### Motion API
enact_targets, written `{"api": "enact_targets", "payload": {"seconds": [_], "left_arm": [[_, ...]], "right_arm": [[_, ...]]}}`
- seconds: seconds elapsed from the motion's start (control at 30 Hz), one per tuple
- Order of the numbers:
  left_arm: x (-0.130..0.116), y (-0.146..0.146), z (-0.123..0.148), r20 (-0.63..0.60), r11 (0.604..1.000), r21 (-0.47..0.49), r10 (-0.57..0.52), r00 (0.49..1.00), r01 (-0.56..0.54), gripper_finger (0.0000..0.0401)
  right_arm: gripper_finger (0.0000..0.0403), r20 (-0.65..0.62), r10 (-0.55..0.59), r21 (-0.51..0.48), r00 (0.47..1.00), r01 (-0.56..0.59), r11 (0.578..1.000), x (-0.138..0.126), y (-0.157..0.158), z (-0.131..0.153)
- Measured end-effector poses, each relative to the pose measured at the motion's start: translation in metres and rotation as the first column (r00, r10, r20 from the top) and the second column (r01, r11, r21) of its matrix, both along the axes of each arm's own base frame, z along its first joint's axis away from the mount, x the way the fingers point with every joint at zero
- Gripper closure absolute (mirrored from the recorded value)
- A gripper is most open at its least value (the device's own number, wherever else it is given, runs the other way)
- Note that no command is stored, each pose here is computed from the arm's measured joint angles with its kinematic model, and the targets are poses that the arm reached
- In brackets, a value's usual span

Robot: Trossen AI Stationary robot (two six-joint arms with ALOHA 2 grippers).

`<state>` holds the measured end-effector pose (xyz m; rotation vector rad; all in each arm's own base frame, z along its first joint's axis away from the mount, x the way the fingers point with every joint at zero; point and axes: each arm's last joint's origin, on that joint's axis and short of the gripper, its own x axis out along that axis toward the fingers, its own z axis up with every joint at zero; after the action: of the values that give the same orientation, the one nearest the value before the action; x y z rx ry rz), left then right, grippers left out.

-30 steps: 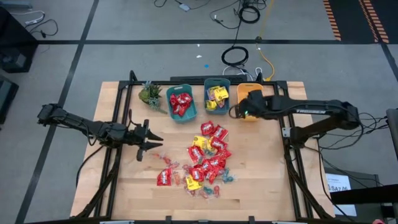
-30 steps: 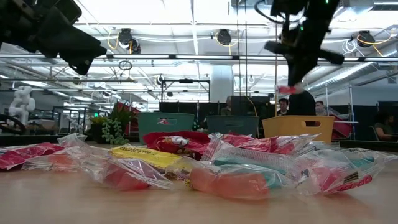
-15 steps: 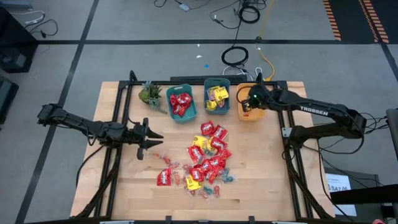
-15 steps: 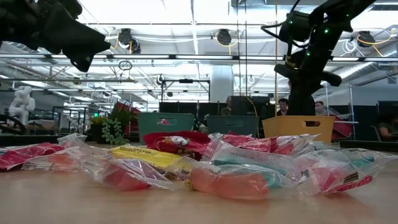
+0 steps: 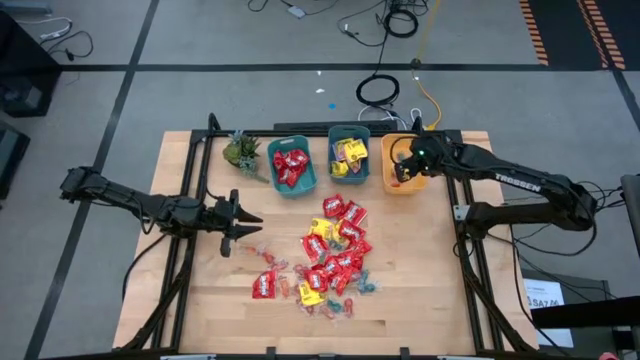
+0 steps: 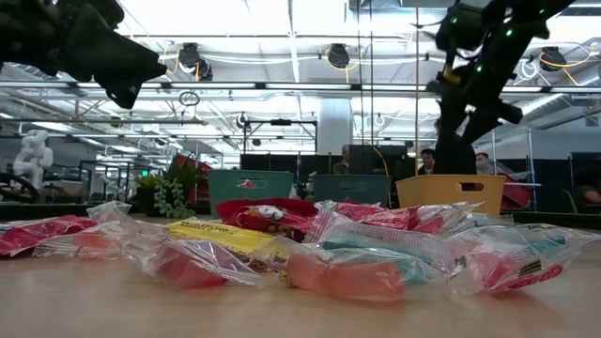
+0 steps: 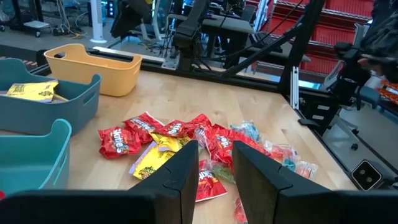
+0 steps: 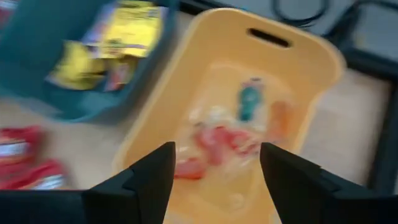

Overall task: Sort candy
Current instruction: Put the red candy into the green bin

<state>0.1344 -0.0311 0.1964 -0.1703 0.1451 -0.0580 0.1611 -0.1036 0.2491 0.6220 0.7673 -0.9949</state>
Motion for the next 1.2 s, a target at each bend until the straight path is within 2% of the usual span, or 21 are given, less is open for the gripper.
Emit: {"api": "enact_targets", "payload": {"seconds": [0.1, 0.23, 0.37, 0.5, 0.63, 0.9, 1.03, 1.2], "left_arm": [[0.0, 0.0, 0.0, -0.001, 1.0, 0.004, -0.001, 1.0, 0.001, 0.0294], [0.0, 0.0, 0.0, -0.001, 1.0, 0.004, -0.001, 1.0, 0.001, 0.0294], [0.0, 0.0, 0.0, -0.002, 1.0, 0.007, -0.001, 1.0, 0.001, 0.0294], [0.0, 0.0, 0.0, 0.0, 0.999, 0.046, -0.001, 1.0, 0.001, 0.0294], [0.0, 0.001, 0.0, 0.002, 0.998, 0.064, 0.015, 1.0, -0.015, 0.0294], [0.0, 0.001, 0.0, 0.001, 0.998, 0.064, 0.017, 1.0, -0.017, 0.0294], [0.0, 0.001, -0.001, 0.0, 0.998, 0.059, 0.018, 1.0, -0.017, 0.0294], [0.0, 0.001, 0.0, 0.001, 0.998, 0.058, 0.018, 1.0, -0.018, 0.0294]], "right_arm": [[0.0174, 0.102, 0.027, 0.03, 0.994, -0.03, 0.999, -0.001, 0.01, 0.009], [0.0188, 0.185, 0.103, -0.005, 0.977, -0.103, 0.995, 0.003, 0.025, 0.018], [0.0204, 0.259, 0.206, -0.043, 0.944, -0.202, 0.979, 0.021, 0.04, 0.022], [0.0213, 0.192, 0.349, -0.07, 0.917, -0.342, 0.937, 0.043, 0.053, 0.01], [0.0211, 0.124, 0.417, -0.037, 0.901, -0.415, 0.909, 0.065, 0.062, -0.01], [0.0207, 0.106, 0.447, 0.011, 0.888, -0.45, 0.893, 0.108, 0.074, -0.052], [0.0207, 0.04, 0.494, 0.025, 0.869, -0.495, 0.869, 0.123, 0.077, -0.079], [0.0207, -0.048, 0.48, 0.088, 0.876, -0.475, 0.876, 0.131, 0.077, -0.115]]}}
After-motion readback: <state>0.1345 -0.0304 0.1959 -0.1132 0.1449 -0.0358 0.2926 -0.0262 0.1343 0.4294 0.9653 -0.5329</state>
